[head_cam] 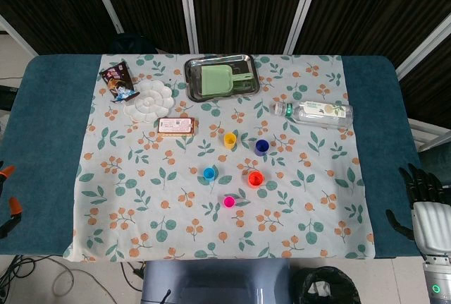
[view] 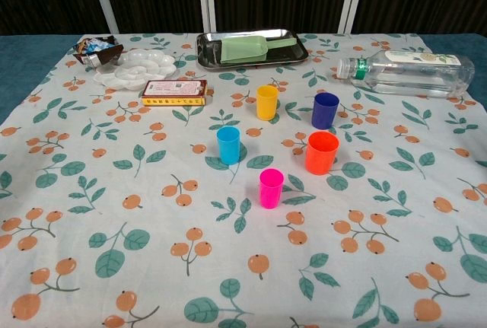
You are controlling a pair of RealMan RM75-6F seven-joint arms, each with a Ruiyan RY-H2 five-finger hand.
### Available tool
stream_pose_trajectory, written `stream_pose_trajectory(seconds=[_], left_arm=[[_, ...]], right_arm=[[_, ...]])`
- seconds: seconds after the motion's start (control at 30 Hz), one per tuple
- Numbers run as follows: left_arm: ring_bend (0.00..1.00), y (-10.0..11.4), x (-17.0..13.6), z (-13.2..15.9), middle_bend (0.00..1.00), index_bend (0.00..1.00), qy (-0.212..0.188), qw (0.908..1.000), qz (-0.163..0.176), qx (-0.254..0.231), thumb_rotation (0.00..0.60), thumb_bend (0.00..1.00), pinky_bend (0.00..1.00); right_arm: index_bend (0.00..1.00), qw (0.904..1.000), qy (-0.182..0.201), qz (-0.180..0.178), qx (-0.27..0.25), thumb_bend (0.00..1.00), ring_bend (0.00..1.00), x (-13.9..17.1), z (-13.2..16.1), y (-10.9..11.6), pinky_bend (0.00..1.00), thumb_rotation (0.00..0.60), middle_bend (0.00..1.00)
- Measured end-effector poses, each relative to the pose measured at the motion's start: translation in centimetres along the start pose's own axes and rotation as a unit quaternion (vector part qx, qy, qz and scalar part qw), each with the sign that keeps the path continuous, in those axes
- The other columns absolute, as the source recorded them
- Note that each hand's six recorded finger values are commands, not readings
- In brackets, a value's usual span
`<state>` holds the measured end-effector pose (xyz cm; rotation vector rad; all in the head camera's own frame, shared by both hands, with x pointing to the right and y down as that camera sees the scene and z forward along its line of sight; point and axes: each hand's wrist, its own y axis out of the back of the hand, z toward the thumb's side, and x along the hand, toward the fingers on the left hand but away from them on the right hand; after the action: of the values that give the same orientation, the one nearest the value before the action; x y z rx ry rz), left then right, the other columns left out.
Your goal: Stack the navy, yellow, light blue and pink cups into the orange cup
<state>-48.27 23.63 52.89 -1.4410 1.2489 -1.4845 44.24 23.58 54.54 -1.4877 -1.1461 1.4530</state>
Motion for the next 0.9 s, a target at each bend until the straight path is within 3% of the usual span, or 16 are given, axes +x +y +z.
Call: stream_pose_trajectory(seconds=[0.9], left_arm=[[0.0, -0.2, -0.1, 0.1, 0.08, 0.17, 0.0, 1.0, -0.004, -0.003, 0.6, 0.61, 0.0]], right_arm=[[0.0, 0.9985, 0.003, 0.043, -0.032, 0.37, 0.02, 0.1, 0.4, -1.0, 0.06, 0.6, 0.0]])
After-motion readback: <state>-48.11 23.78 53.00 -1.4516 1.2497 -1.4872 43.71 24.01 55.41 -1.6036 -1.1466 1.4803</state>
